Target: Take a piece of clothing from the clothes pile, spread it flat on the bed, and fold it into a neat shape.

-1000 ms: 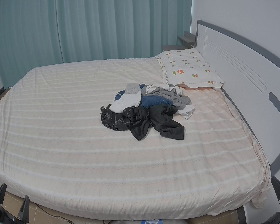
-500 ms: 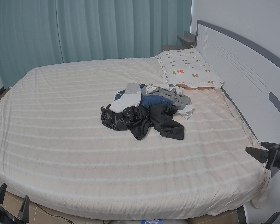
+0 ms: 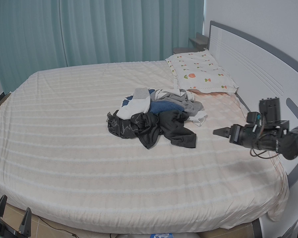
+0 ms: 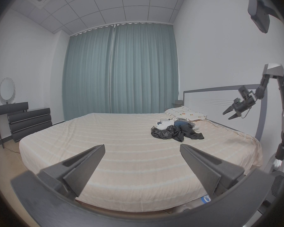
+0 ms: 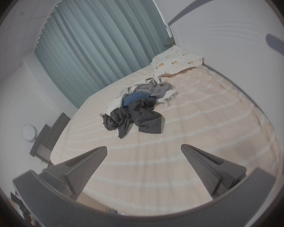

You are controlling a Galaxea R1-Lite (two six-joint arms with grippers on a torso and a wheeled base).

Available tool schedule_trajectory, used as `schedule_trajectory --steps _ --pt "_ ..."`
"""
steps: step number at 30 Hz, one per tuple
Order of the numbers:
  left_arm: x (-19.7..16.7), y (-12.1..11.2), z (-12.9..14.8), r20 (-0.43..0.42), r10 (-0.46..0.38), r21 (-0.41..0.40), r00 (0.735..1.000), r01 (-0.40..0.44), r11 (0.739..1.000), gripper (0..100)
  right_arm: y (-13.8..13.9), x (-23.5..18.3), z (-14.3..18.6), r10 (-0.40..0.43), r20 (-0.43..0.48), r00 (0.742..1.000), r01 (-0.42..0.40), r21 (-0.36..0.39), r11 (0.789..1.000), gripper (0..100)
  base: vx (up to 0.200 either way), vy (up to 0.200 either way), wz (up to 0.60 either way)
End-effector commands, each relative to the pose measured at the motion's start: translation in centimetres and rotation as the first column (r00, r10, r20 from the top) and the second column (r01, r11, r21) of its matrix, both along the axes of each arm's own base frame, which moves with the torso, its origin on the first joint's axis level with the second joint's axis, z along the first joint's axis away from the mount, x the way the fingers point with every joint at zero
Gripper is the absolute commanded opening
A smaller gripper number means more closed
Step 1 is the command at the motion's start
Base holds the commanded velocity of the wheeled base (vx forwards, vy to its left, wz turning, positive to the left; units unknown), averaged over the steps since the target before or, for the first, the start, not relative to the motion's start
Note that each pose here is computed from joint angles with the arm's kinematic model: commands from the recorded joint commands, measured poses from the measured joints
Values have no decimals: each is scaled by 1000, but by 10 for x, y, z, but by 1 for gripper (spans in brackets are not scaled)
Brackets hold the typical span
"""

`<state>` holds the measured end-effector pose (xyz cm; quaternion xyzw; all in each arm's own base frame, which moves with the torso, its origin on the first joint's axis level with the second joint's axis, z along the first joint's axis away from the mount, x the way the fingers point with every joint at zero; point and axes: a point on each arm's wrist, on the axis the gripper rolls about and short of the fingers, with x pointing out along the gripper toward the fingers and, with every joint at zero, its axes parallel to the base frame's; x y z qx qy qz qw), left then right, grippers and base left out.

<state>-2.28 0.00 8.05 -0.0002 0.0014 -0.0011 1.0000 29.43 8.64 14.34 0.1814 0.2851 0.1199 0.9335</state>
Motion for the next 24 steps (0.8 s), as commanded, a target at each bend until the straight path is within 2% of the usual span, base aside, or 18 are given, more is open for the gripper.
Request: schedule_trajectory --steps 1,9,15,24 --pt "0 0 -5 0 -1 -1 1000 1 1000 100 55 83 -74 -36 -108 993 43 61 997 100 0 0 0" --pt "0 0 -5 0 1 -1 1000 -1 1000 100 65 127 -112 -116 -99 988 120 29 992 100 0 0 0" --pt "0 0 -5 0 1 -1 1000 -1 1000 100 70 146 -138 -135 -97 986 137 15 990 100 0 0 0" --pt "0 0 -5 -2 1 0 1000 -1 1000 100 77 173 -147 -153 -43 987 154 31 987 100 0 0 0"
